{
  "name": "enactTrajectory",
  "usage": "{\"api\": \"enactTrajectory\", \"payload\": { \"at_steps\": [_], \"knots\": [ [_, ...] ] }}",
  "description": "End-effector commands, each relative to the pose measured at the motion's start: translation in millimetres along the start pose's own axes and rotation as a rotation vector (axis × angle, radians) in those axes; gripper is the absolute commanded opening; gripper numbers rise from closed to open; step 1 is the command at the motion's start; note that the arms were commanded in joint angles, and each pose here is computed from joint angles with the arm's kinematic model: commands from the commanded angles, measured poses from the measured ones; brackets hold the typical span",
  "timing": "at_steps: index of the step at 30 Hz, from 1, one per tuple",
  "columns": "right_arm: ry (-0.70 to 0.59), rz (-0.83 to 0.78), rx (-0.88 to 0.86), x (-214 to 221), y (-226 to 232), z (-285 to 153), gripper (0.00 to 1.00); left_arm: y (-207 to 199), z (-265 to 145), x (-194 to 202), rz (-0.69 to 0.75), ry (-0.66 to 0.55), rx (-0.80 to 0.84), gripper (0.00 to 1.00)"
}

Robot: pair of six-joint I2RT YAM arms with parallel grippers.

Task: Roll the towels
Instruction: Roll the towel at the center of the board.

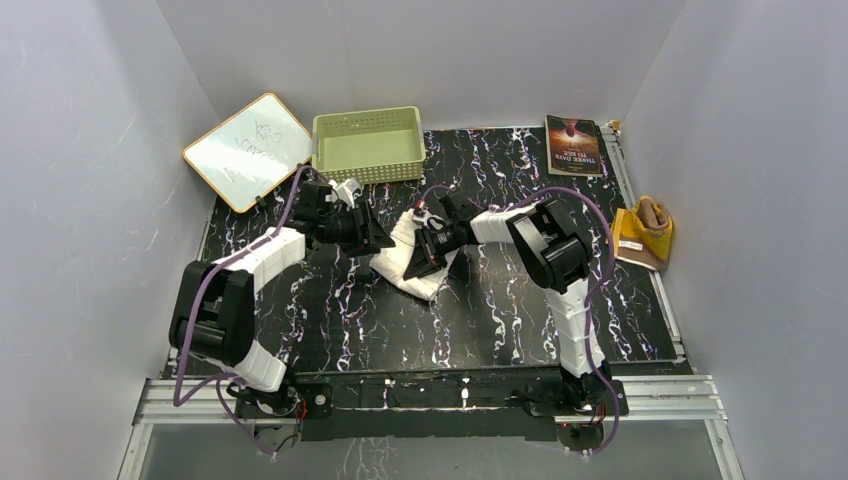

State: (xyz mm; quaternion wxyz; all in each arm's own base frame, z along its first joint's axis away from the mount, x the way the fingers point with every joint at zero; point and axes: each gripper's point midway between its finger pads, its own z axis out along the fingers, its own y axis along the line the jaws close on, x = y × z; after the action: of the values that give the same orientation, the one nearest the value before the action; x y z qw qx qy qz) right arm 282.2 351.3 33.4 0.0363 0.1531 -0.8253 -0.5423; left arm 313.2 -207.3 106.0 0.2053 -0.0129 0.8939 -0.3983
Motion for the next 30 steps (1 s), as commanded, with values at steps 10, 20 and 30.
{"api": "enactTrajectory", "payload": {
  "at_steps": [10,20,30],
  "knots": [
    [-0.038,0.128,0.012,-4,-33,-3,0.0,11,46,16,-0.097,0.037,0.013,0.53],
    [-0.114,0.033,0.137,-19,-34,-17,0.2,54,71,16,-0.113,0.029,-0.124,0.51],
    [-0.304,-0.305,0.478,-44,-1,-80,0.45,92,81,61,-0.132,0.146,-0.235,0.48]
  ]
}}
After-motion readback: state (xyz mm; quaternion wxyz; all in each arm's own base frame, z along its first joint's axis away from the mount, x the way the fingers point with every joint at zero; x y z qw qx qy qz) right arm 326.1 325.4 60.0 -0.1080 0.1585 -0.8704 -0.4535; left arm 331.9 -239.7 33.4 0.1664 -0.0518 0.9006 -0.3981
